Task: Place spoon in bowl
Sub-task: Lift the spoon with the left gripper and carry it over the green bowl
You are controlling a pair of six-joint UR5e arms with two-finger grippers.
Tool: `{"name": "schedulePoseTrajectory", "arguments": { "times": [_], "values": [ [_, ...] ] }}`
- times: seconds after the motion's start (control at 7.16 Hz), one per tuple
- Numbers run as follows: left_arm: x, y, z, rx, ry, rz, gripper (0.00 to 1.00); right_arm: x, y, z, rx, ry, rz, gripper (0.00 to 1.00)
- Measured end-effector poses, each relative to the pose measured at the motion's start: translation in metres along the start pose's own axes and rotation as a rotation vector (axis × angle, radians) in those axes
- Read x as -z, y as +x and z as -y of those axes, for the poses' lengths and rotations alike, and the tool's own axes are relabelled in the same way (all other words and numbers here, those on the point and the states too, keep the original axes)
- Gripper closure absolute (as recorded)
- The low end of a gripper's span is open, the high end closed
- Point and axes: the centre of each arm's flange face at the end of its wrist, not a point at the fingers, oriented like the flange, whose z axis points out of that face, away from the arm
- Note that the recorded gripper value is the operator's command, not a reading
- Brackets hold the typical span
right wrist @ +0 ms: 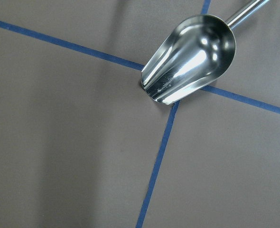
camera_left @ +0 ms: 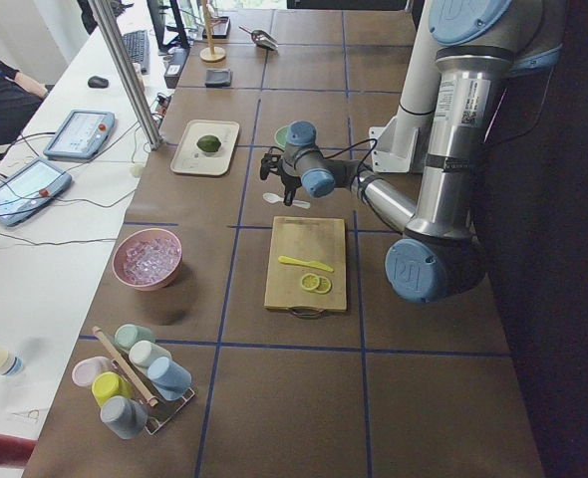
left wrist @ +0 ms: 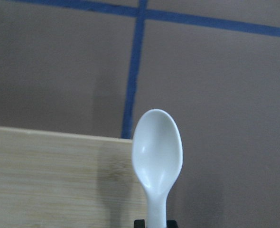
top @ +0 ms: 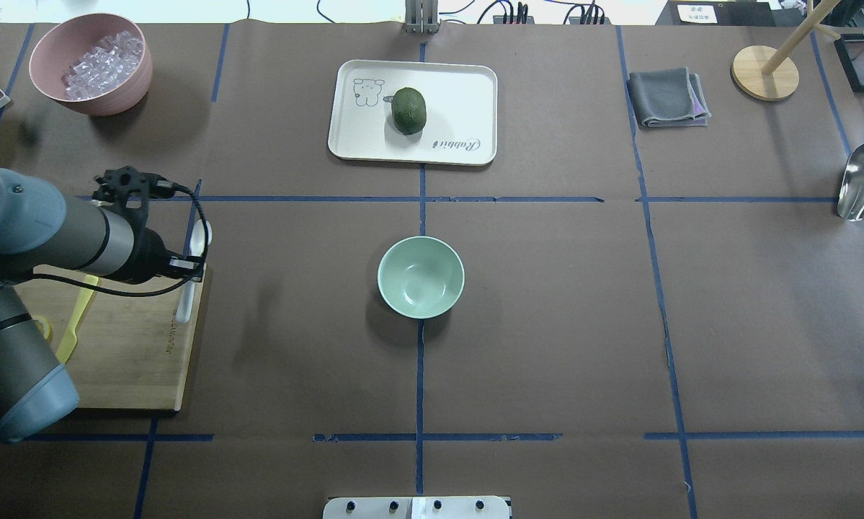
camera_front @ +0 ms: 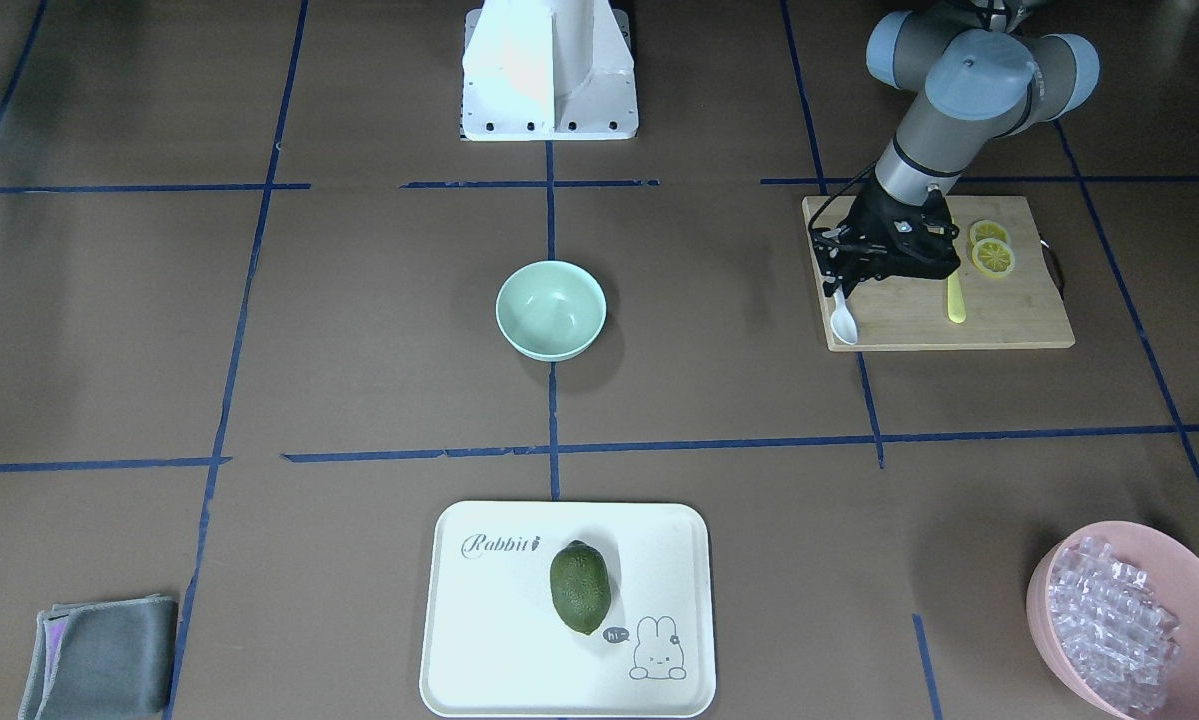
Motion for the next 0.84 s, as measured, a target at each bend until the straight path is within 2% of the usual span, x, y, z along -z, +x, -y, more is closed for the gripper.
{"name": "schedulePoseTrajectory", "arguments": {
  "times": [0.14, 0.28, 0.42, 0.56, 0.7, 0.84],
  "values": [
    [0.006, 0.029, 0.011, -0.132, 0.022, -0.04, 1.0, 0.0, 0.0, 0.0, -0.001, 0.0, 0.001, 0.0],
    [0.008, 0.065, 0.016, -0.224, 0.013, -0.095, 1.0, -0.001, 0.001, 0.0, -0.001, -0.002, 0.001, 0.0],
    [0.008, 0.096, 0.017, -0.27, -0.021, -0.136, 1.0, -0.002, 0.001, -0.001, -0.002, -0.004, 0.001, 0.0],
    [0.006, 0.117, 0.016, -0.294, -0.045, -0.142, 1.0, -0.002, 0.002, -0.001, -0.003, -0.005, 0.001, 0.0],
    [0.0, 0.132, 0.013, -0.363, -0.064, -0.141, 1.0, -0.003, 0.002, -0.002, -0.005, -0.006, 0.002, 0.0],
    [-0.005, 0.147, 0.013, -0.476, -0.089, -0.13, 1.0, -0.004, 0.002, -0.003, -0.007, -0.008, 0.003, 0.0]
  ]
}}
